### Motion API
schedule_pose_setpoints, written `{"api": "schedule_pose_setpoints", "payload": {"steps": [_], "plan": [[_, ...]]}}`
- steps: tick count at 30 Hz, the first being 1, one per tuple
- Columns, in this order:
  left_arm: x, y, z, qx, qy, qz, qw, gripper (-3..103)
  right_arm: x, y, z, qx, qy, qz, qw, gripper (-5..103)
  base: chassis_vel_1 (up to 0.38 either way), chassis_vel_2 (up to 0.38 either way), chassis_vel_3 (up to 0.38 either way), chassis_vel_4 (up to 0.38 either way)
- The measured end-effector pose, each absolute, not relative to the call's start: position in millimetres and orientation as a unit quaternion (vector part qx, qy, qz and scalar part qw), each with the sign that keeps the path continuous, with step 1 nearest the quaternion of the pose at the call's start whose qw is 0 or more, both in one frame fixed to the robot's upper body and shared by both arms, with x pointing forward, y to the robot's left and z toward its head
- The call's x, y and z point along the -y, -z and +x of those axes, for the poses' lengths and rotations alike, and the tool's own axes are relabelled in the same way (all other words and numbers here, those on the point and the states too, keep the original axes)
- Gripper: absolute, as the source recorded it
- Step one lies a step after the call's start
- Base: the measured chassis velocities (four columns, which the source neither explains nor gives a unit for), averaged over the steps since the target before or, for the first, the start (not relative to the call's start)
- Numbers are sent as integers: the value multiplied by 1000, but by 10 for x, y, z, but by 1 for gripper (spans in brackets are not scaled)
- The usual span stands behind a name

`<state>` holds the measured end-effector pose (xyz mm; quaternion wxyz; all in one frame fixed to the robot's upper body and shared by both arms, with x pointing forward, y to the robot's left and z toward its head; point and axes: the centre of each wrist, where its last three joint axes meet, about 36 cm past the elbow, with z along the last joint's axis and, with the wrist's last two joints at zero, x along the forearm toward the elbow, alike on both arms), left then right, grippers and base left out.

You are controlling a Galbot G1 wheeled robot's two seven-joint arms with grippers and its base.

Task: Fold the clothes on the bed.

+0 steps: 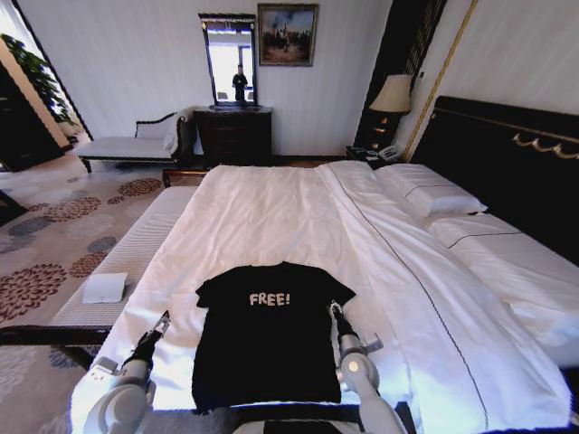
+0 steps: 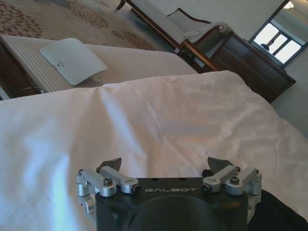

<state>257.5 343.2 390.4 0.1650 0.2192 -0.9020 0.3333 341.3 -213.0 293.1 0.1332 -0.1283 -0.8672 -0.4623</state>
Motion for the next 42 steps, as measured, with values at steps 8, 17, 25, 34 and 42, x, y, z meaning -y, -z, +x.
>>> {"api": "schedule_pose_setpoints", "payload": {"steps": [8, 17, 25, 34, 42], "plan": [[-3464, -3887, 2598, 901, -335, 221, 166, 100, 2120, -3200, 3389, 853, 486, -125, 139, 2, 0, 0, 0, 0], [-3476, -3842, 2618, 899, -336, 224, 169, 100, 2245, -3176, 3314, 868, 449, -143, 154, 0, 0, 0, 0, 0], [-3459, -3819, 2621, 898, -337, 224, 172, 100, 2359, -3139, 3324, 875, 431, -155, 154, 0, 0, 0, 0, 0], [-3470, -3851, 2605, 900, -334, 225, 169, 100, 2390, -3060, 3316, 880, 416, -164, 161, 7, 0, 0, 0, 0], [-3454, -3877, 2587, 901, -331, 223, 169, 100, 2358, -3081, 3266, 885, 391, -188, 171, 39, 0, 0, 0, 0]]}}
